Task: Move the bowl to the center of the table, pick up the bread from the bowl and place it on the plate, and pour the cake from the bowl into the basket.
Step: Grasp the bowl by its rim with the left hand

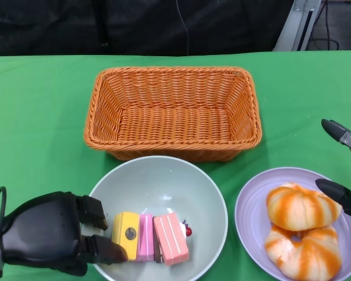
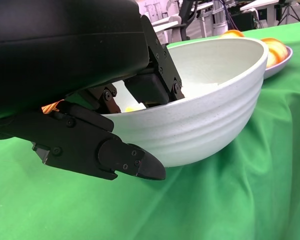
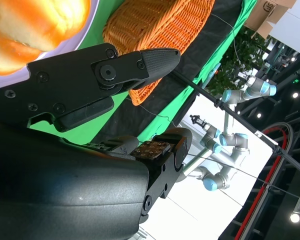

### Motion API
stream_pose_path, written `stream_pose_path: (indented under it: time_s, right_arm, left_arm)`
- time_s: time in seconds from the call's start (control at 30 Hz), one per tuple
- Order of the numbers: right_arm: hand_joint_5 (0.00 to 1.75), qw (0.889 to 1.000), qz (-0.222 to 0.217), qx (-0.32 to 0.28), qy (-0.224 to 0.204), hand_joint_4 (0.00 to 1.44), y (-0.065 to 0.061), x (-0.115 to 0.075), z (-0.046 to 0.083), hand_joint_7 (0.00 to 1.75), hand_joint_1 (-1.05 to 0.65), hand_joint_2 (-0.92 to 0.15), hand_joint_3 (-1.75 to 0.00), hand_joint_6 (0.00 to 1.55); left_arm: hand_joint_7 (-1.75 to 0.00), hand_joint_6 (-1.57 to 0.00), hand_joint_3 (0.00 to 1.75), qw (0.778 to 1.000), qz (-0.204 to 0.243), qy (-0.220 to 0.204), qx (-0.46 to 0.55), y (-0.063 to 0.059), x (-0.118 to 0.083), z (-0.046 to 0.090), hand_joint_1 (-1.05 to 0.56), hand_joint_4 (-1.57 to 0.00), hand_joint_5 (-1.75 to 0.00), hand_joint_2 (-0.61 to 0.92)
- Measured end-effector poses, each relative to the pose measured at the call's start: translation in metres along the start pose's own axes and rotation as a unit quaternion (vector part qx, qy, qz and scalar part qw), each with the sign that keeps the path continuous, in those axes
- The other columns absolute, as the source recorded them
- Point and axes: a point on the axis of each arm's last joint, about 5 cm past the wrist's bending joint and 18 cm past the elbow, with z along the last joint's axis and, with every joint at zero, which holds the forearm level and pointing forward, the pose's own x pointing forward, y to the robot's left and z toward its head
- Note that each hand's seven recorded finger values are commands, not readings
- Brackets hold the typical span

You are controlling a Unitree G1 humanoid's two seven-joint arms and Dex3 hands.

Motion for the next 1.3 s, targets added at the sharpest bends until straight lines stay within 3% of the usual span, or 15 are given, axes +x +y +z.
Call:
stream_pose_path:
  time_s: [0.47, 0.8, 0.97, 1.1, 1.3]
  right_arm:
    - [0.12, 1.000, 0.000, 0.007, 0.001, 0.48, -0.002, -0.001, 0.000, 0.00, -0.63, -0.92, -0.17, 0.48]
    - [0.12, 1.000, -0.009, 0.006, 0.003, 0.50, -0.005, -0.003, 0.000, 0.00, -0.62, -0.92, -0.16, 0.48]
    - [0.12, 1.000, -0.013, 0.007, 0.003, 0.50, -0.007, -0.003, 0.000, 0.00, -0.60, -0.92, -0.15, 0.48]
    - [0.12, 1.000, -0.015, 0.011, 0.002, 0.51, -0.007, -0.003, 0.000, 0.01, -0.59, -0.92, -0.15, 0.49]
    - [0.12, 1.000, -0.014, 0.015, 0.002, 0.51, -0.005, -0.003, 0.000, 0.01, -0.59, -0.92, -0.16, 0.49]
  left_arm:
    - [0.00, -0.73, 0.08, 0.998, 0.056, 0.023, 0.027, -0.021, -0.006, 0.000, -0.41, -0.72, -0.35, 0.92]
    - [-0.01, -0.73, 0.11, 0.997, 0.067, 0.024, 0.028, -0.028, -0.006, -0.001, -0.42, -0.71, -0.36, 0.92]
    - [-0.04, -0.81, 0.08, 0.997, 0.076, 0.024, 0.024, -0.032, -0.006, -0.001, -0.39, -0.74, -0.40, 0.92]
    - [-0.05, -0.95, 0.01, 0.997, 0.076, 0.018, 0.025, -0.031, -0.004, -0.003, -0.41, -0.68, -0.60, 0.92]
    - [-0.06, -1.05, 0.00, 0.996, 0.081, 0.012, 0.024, -0.032, -0.003, -0.003, -0.39, -0.74, -0.71, 0.92]
